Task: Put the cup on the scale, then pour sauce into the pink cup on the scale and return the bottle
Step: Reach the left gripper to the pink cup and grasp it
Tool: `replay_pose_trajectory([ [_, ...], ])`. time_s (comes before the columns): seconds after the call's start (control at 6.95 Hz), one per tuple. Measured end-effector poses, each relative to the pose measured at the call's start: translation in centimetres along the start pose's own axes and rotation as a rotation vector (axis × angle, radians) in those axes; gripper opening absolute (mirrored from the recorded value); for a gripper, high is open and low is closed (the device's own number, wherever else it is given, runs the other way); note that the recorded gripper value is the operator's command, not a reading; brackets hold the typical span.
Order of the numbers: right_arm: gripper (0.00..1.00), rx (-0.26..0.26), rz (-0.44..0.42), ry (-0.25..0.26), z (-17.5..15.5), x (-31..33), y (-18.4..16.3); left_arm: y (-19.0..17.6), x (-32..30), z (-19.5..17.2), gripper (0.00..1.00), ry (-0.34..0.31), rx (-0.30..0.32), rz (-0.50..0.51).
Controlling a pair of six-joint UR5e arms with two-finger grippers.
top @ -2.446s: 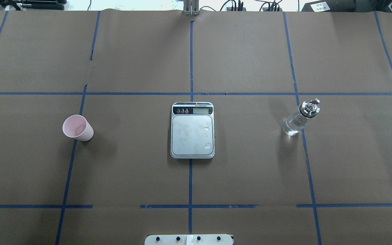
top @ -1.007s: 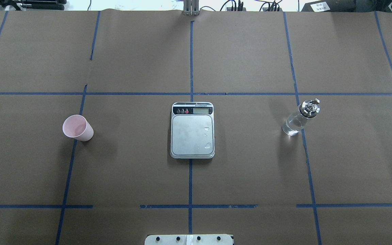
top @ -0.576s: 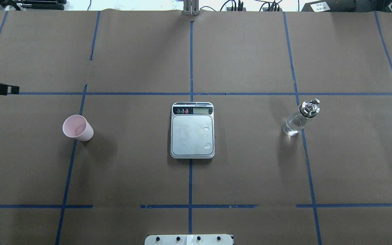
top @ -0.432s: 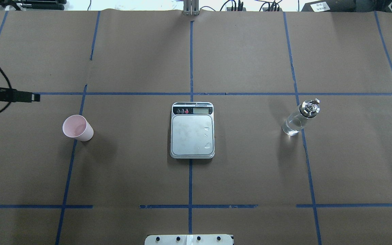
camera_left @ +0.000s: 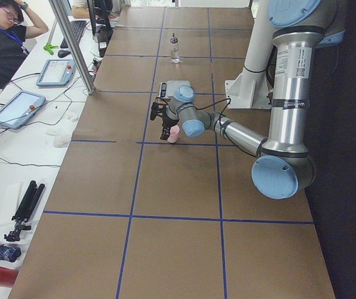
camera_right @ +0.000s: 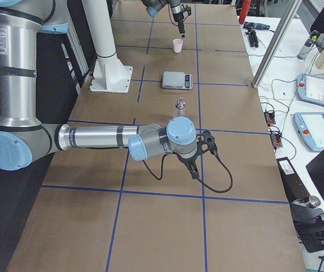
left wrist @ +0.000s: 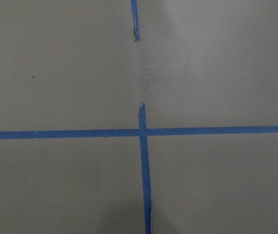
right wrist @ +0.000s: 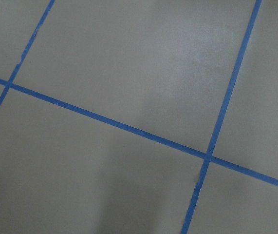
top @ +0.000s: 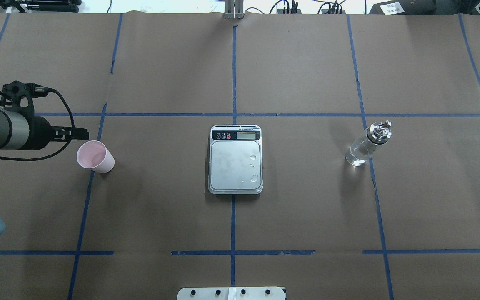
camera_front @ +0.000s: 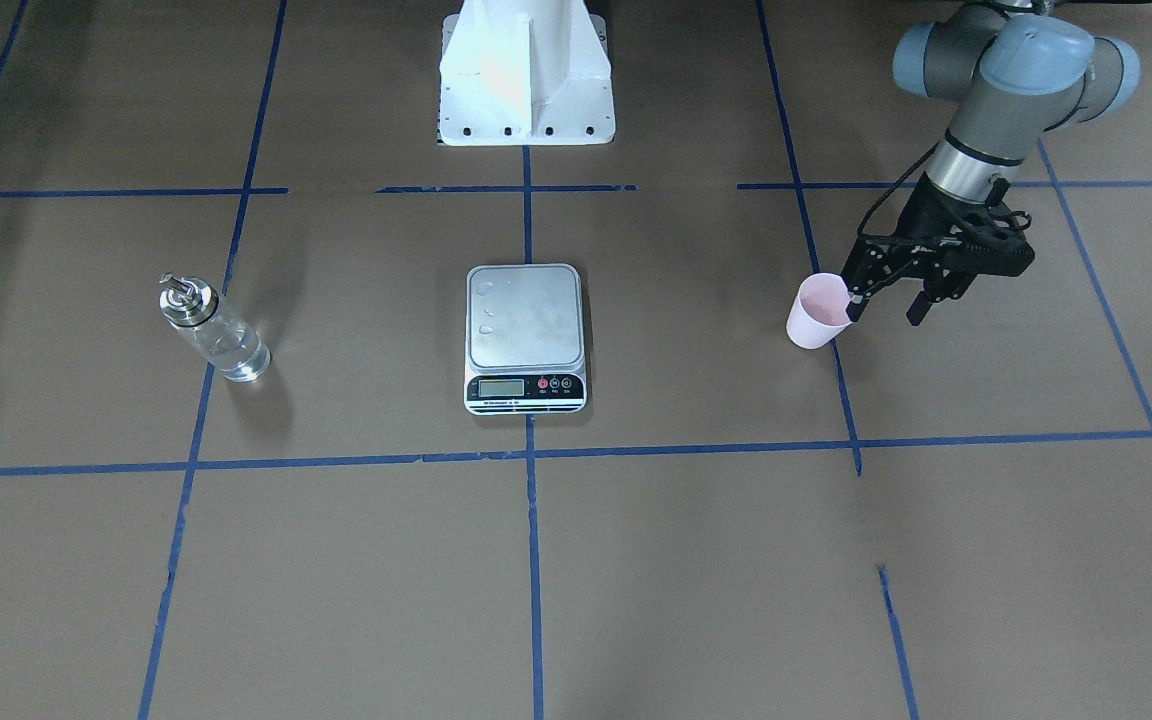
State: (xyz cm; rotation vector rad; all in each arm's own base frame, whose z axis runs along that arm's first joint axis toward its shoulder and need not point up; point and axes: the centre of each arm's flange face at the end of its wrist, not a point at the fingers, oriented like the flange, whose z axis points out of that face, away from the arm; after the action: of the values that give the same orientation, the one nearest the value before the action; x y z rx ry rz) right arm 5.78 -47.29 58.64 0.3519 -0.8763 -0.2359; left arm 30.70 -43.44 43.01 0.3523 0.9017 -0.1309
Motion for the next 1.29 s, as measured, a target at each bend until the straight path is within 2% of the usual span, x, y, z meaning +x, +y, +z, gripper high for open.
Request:
replay_pose_trajectory([
  [0.29, 1.0, -0.001, 0.001, 0.0, 0.0, 0.0, 0.1, 1.2, 0.9, 0.7, 0.81, -0.004, -0.024, 0.012],
  [0.43, 1.0, -0.001, 0.002, 0.0, 0.0, 0.0, 0.1, 1.7, 1.2, 1.0, 0.69, -0.002, -0.035, 0.02],
  [0.72, 1.0, -0.002, 0.002, 0.0, 0.0, 0.0, 0.1, 2.6, 0.9, 1.5, 0.12, -0.01, -0.052, 0.026],
  [0.86, 1.0, -0.002, 0.003, 0.0, 0.0, 0.0, 0.1, 2.8, 0.8, 1.6, 0.0, -0.014, -0.056, 0.028],
  [1.29, 1.0, -0.001, 0.002, 0.0, 0.0, 0.0, 0.1, 3.7, 1.7, 1.8, 0.0, -0.003, -0.071, 0.044],
])
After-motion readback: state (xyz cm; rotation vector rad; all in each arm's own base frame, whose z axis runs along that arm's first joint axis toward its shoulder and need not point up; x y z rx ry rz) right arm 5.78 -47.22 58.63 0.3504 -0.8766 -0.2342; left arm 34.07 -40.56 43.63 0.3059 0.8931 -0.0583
